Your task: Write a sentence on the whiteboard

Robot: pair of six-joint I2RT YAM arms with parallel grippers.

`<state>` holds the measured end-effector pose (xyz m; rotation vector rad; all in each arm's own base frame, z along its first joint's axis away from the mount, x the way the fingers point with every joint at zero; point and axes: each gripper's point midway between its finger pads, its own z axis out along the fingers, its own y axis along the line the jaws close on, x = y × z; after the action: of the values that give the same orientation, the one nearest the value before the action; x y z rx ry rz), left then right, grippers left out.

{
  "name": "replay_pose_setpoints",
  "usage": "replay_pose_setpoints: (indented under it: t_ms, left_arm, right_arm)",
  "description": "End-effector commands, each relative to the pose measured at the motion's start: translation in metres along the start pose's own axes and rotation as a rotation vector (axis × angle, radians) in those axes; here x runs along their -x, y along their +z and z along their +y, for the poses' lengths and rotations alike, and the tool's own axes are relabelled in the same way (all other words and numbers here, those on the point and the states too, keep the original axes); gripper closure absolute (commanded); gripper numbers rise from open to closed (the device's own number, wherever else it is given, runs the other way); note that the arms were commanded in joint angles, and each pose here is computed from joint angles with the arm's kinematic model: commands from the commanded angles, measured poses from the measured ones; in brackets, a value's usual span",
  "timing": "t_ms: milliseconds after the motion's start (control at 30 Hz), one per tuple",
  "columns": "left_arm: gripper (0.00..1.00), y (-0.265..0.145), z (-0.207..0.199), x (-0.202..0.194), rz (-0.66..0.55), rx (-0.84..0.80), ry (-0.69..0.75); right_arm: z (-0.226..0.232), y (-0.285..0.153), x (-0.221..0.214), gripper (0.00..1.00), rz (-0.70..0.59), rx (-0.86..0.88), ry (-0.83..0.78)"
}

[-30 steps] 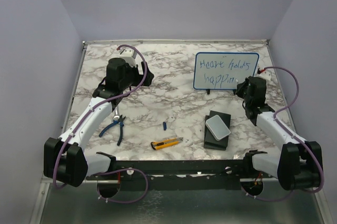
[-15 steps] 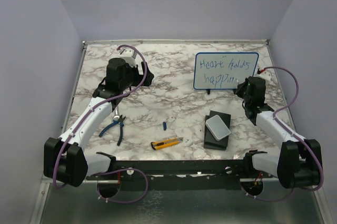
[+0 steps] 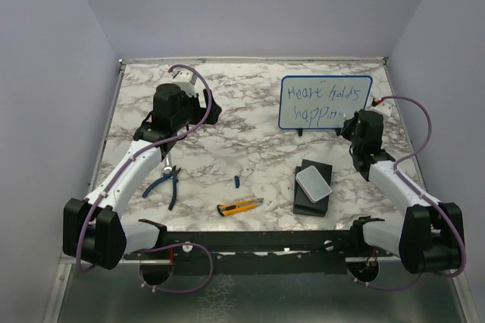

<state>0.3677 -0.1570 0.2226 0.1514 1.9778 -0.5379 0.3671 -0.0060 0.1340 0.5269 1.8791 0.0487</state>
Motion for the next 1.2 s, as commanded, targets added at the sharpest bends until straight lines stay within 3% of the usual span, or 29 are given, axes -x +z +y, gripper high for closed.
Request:
replay_pose_setpoints:
  t_ms: [0, 500, 1167]
  left_arm:
    - [0.12, -0.002, 0.003, 0.002, -0.017, 0.011, 0.007]
    - [0.13, -0.002, 0.003, 0.001, -0.015, 0.010, 0.007]
    - [0.12, -0.002, 0.003, 0.002, -0.018, 0.006, 0.005]
  right_arm:
    - [0.007, -0.001, 0.021, 0.99, -0.065, 0.030, -0.002]
    - [0.020, -0.001, 0.015, 1.00, -0.045, 0.113, -0.021]
    - [0.004, 0.000, -0.018, 0.99, 0.055, 0.049, -0.006]
